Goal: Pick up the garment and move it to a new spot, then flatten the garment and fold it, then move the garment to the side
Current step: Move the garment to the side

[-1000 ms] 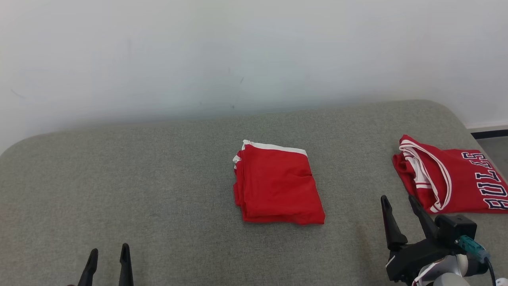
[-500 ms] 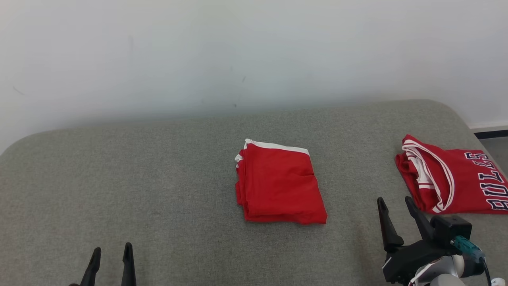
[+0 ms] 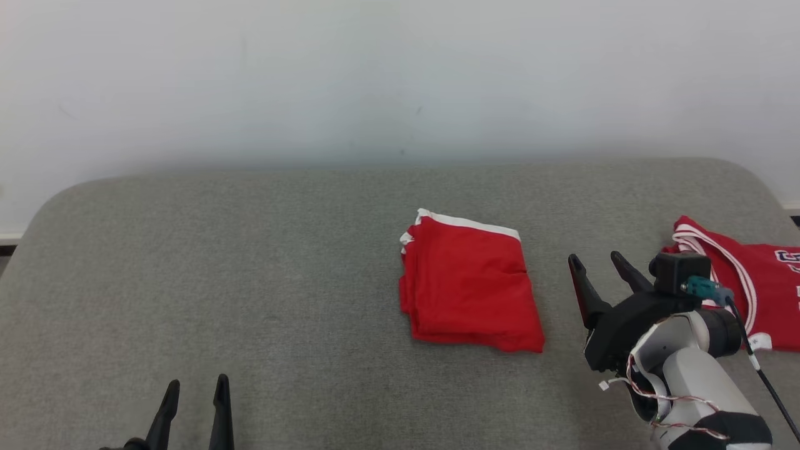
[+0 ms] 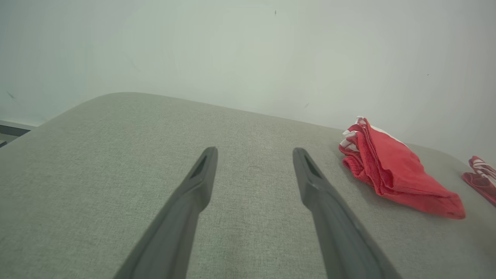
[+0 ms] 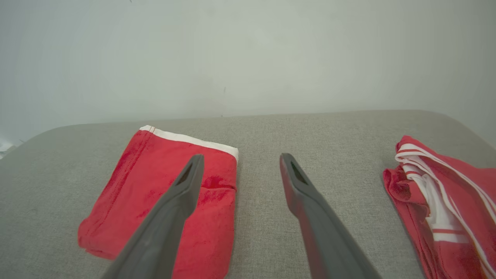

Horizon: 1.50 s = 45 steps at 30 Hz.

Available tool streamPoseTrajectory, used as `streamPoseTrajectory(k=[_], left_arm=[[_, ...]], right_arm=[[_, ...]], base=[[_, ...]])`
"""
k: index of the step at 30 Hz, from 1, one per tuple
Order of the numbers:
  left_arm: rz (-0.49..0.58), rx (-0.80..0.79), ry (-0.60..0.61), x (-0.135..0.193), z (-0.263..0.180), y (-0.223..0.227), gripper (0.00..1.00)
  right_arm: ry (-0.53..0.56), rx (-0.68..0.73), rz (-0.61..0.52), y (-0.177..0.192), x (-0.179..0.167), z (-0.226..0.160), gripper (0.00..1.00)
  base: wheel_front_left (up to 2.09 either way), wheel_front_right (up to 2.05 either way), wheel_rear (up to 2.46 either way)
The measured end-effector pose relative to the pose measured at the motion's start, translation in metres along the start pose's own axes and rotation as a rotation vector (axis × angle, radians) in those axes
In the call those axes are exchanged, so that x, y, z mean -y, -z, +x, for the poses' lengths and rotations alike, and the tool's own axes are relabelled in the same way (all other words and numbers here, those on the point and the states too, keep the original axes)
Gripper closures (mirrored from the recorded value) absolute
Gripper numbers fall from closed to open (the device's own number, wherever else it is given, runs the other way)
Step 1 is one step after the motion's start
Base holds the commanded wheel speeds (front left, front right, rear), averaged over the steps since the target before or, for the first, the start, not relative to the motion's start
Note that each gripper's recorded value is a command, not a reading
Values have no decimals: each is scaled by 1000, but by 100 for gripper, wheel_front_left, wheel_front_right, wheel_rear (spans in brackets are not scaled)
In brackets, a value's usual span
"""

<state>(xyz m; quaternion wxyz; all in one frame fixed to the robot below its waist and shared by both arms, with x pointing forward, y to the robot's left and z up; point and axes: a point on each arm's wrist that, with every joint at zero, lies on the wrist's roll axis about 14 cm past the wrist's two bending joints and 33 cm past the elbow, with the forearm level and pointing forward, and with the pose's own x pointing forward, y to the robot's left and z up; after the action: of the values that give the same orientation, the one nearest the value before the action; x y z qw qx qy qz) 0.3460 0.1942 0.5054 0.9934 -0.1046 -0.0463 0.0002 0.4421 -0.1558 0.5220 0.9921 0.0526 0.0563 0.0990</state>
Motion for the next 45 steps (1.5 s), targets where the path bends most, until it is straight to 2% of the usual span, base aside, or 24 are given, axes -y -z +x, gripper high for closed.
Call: streamPoseTrajectory(k=[13,19,26,27,28,30,34,39,41,45], left_arm=[[-1,-4,-94,-27,-8,0,0],[1,-17,-167,-49,-13,2,0],[10,-43,-217,-63,-17,8,0],[10,-47,-219,-63,-18,9,0],[11,-48,-220,-63,-17,9,0],[11,-46,-216,-63,-16,9,0],[6,-38,-199,-58,-13,7,0],[-7,-24,-161,-47,-6,5,0],[-15,-20,-135,-39,0,5,0],[-28,-17,-83,-24,12,7,0]], right_arm=[[-27,-416,44,58,-15,67,0],[-22,-624,39,112,-18,74,0],[-50,-762,36,143,-34,84,0],[-53,-778,26,145,-35,85,2],[-56,-785,11,145,-36,86,56],[-68,-789,-38,145,-37,86,100],[-100,-775,-149,137,-41,85,100],[-111,-743,-331,114,-28,82,100],[-119,-691,-443,83,-21,88,100],[-93,-655,-532,47,2,85,100]], base=[[0,0,0],[0,0,0],[0,0,0],[0,0,0],[0,0,0],[0,0,0],[0,0,0],[0,0,0],[0,0,0],[0,0,0]])
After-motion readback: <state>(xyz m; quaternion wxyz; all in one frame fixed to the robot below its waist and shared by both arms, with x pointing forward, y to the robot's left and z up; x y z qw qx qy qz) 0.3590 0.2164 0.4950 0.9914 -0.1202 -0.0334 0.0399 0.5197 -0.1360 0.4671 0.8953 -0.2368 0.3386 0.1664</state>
